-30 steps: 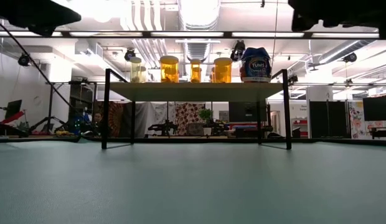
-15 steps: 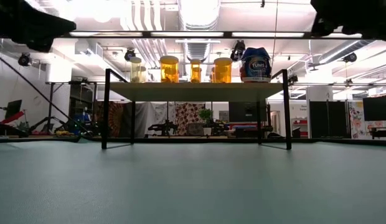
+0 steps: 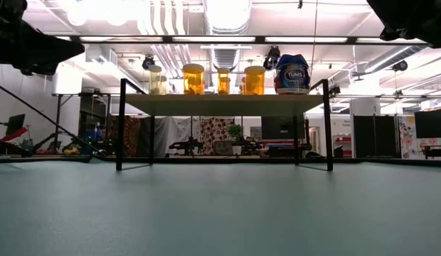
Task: Pick and place medicine bottles onto shelf by color
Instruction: Return to Home Position
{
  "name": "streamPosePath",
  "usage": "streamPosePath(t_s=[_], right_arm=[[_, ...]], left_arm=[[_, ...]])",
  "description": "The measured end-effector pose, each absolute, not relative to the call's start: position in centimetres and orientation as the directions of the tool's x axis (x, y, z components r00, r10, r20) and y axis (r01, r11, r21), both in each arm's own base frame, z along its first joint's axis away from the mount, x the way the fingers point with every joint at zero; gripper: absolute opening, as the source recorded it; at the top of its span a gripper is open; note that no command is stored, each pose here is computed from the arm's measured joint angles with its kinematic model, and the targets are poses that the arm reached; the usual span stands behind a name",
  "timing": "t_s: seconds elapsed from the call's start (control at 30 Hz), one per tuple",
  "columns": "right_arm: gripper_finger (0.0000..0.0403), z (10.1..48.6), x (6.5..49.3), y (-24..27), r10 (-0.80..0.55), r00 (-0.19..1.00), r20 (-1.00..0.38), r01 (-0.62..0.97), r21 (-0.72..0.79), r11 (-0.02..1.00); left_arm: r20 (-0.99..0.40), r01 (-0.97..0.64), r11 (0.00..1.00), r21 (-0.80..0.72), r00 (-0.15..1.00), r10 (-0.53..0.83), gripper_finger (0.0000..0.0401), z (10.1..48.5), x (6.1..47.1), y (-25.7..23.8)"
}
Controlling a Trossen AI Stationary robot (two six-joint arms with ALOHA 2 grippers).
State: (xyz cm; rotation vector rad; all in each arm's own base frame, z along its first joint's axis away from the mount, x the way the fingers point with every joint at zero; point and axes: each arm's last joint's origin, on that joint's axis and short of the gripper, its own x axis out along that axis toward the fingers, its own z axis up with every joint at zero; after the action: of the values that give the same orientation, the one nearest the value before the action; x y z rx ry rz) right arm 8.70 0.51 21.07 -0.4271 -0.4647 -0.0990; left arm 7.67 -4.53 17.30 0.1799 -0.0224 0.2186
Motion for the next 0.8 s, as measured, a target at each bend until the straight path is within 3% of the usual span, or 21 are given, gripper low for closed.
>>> streamPosePath(t_s=[0.8], right_arm=[[0.0009,20.0,9.7,0.6,-0.002,0.944,0.33,0.144,-0.405,0.903]], left_arm=[[-0.004,-0.201,0.948,0.248,0.978,0.209,0.0006,16.7,8.1,-5.0]])
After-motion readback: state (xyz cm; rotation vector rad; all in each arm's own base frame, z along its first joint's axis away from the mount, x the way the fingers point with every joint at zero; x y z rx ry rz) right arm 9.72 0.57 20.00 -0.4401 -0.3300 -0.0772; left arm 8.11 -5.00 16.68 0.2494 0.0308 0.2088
